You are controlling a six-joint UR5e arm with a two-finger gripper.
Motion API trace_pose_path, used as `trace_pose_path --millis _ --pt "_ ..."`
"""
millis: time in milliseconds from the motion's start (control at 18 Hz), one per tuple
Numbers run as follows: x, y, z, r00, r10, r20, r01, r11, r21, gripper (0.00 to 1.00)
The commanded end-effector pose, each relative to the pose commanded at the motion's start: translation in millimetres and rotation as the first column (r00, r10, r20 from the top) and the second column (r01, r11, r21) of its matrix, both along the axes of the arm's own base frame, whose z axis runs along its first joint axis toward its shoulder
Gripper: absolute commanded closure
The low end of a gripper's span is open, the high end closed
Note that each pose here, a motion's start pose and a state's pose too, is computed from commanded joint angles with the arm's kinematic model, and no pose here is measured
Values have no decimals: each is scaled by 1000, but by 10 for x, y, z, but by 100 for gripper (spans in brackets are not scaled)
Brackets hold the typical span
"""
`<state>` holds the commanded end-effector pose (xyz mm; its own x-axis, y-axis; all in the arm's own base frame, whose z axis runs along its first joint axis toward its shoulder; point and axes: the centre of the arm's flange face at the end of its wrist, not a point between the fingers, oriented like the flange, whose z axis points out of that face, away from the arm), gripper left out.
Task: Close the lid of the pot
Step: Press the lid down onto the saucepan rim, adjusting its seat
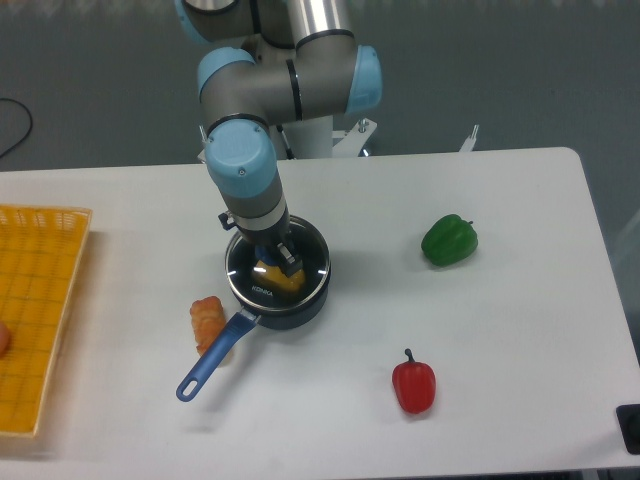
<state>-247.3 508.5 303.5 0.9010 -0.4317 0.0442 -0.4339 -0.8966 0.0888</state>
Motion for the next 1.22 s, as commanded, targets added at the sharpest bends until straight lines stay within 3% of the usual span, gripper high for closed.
trace_pose_path --millis 1222 --pt "-16 6 -50 1000 -5 0 5 1000 1 39"
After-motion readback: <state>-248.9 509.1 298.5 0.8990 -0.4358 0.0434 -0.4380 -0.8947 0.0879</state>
